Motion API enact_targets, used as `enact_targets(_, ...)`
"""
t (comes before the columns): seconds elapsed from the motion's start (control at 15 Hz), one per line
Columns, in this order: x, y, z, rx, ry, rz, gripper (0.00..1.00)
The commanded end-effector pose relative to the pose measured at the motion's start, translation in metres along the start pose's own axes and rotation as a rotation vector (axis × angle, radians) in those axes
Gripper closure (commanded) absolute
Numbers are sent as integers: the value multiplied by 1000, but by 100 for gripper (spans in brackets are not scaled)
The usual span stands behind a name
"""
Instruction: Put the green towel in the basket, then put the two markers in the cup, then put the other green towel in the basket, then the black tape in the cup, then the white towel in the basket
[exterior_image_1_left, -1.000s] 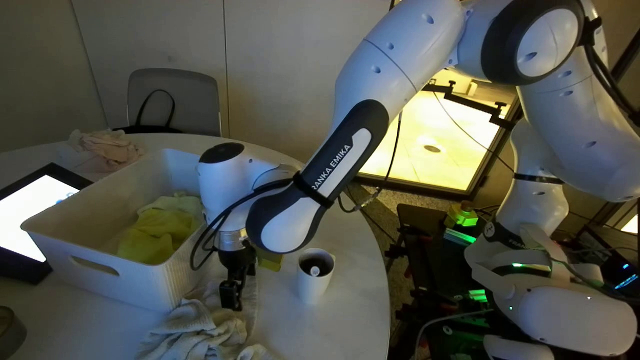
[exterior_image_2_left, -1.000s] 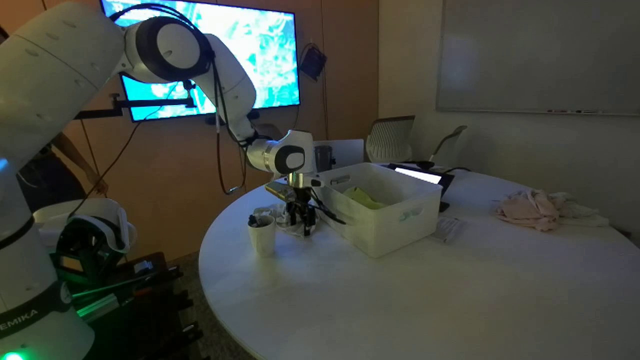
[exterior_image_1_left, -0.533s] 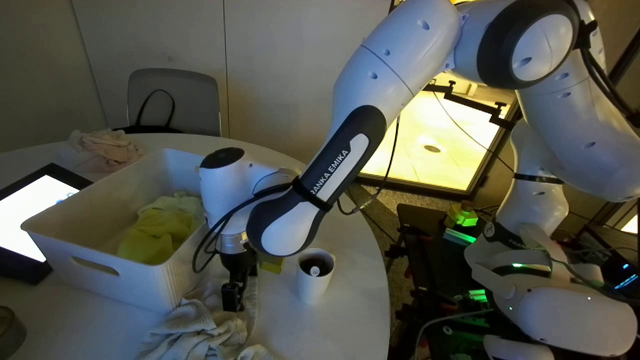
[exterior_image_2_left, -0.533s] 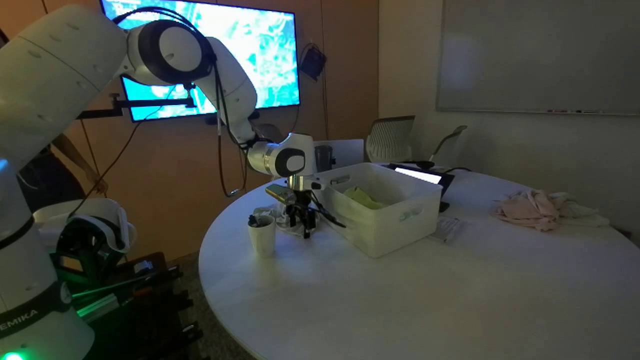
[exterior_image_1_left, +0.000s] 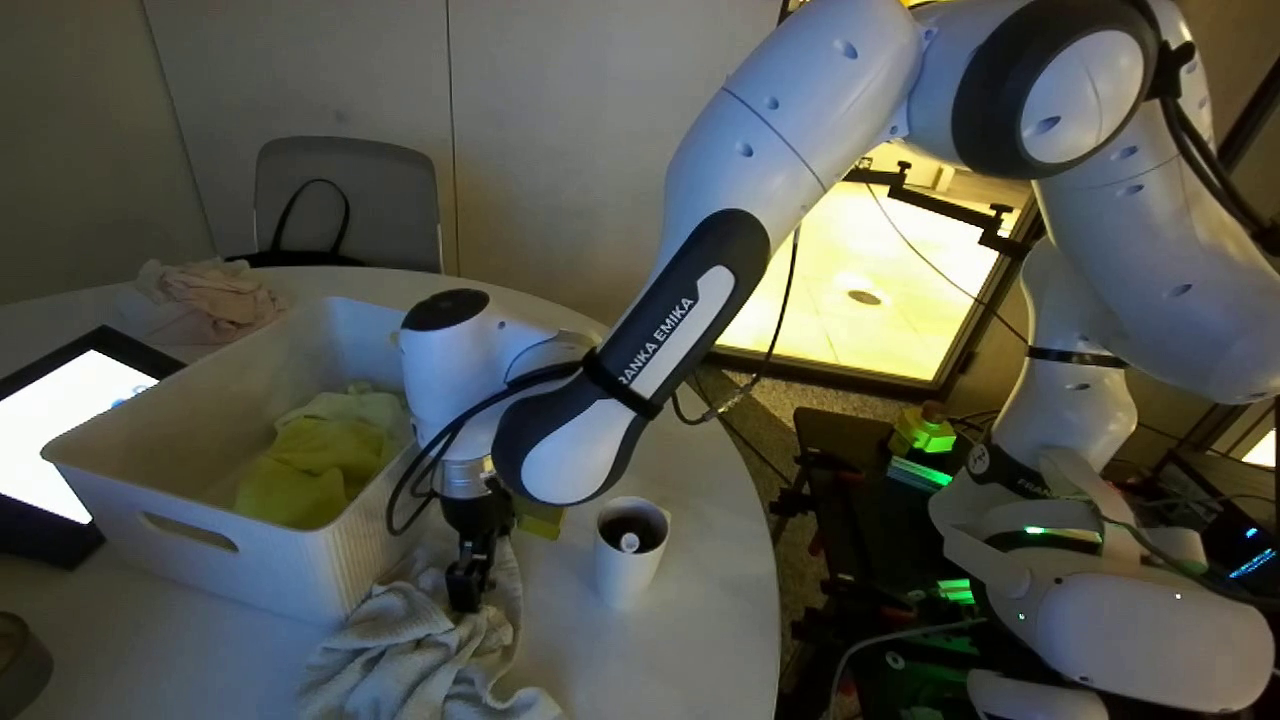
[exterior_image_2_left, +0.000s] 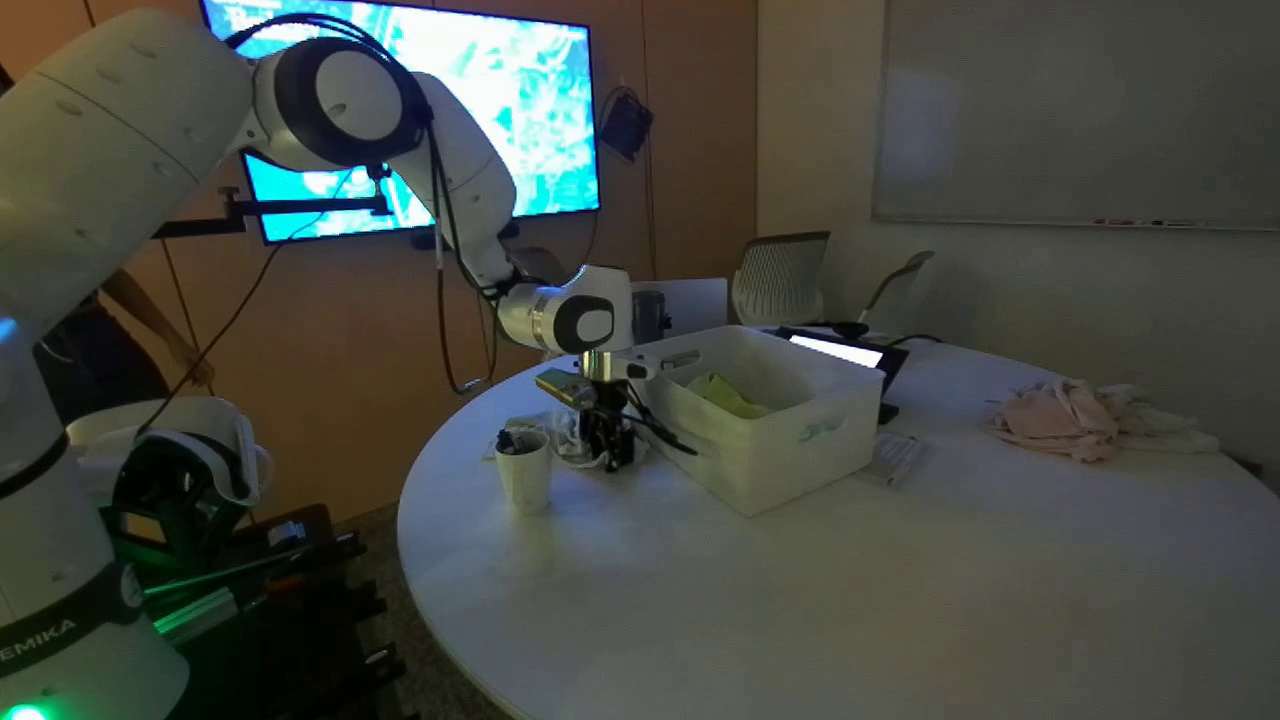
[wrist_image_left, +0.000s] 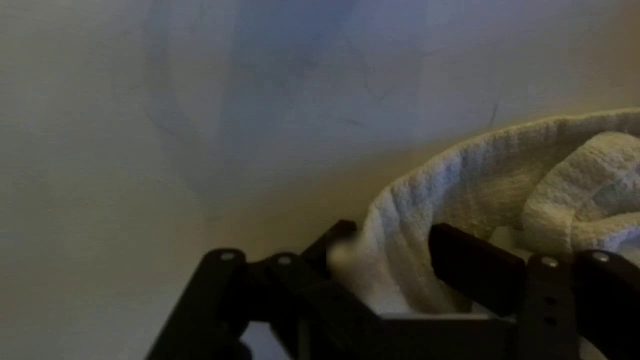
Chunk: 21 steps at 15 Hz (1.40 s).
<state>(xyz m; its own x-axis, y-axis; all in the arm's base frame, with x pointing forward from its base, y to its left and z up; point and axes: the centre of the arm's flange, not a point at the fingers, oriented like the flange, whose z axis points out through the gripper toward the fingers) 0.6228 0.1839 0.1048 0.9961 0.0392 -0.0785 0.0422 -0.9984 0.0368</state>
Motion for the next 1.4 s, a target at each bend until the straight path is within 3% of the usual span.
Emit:
enact_targets(0.0, -3, -10, 0, -19, 27, 9, 88)
enact_targets(0.27, -10, -12, -21, -7, 51, 32, 96)
enact_targets(0.53, -12, -9, -65, 35, 107, 71, 91)
enact_targets(0.93, -15, -5, -158, 84, 213, 121, 92)
enact_targets(1.33, -24, 3, -212, 120, 294, 175, 93)
